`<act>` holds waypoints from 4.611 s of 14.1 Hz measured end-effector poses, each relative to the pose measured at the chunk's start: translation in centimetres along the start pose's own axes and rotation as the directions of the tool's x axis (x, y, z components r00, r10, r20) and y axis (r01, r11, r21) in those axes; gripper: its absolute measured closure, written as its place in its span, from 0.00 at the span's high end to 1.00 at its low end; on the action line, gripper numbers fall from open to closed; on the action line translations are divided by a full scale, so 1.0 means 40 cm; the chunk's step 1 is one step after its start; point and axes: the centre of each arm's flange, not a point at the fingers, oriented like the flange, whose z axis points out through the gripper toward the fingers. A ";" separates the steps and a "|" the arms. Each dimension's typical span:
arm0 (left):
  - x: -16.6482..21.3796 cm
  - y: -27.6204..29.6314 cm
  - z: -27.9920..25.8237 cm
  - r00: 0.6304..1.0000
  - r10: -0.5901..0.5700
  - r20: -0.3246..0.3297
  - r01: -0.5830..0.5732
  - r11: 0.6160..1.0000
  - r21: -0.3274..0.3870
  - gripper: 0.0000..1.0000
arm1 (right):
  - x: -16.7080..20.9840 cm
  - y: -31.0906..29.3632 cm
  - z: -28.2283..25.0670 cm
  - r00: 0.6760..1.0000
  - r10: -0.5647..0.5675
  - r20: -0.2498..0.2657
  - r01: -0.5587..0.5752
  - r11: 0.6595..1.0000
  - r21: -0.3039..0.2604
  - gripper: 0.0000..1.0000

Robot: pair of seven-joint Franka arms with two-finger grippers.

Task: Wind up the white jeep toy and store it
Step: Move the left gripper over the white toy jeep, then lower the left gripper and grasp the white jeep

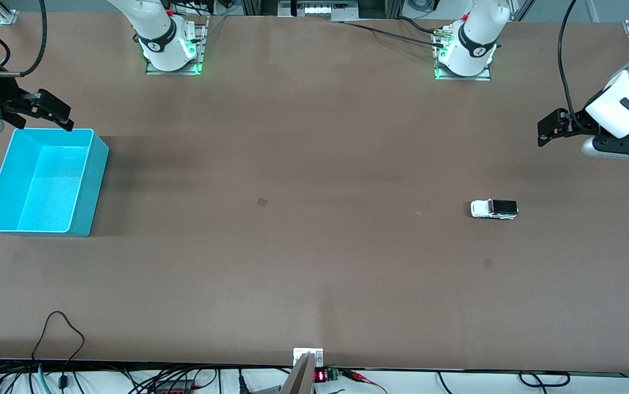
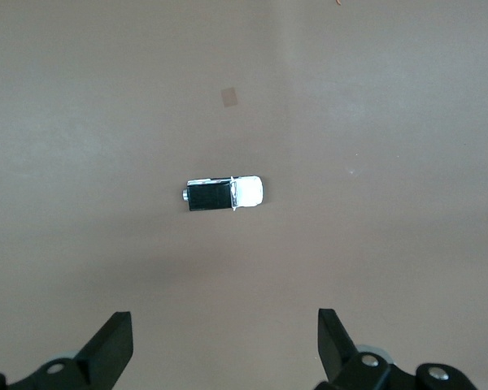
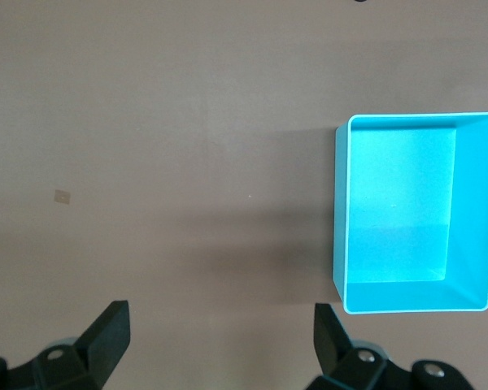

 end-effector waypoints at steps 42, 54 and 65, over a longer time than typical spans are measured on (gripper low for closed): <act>0.026 -0.116 0.847 0.238 0.971 0.029 -0.971 0.237 0.042 1.00 | 0.000 0.000 0.001 1.000 0.000 0.000 0.000 1.000 0.000 1.00; 0.025 -0.091 0.954 0.179 0.984 0.012 -0.981 0.177 0.081 0.56 | 0.001 0.000 0.002 1.000 0.000 0.002 0.000 1.000 0.000 1.00; 0.028 -0.094 0.954 0.180 0.984 0.012 -0.981 0.178 0.077 0.50 | 0.006 -0.001 0.012 1.000 0.000 0.009 0.000 1.000 -0.001 1.00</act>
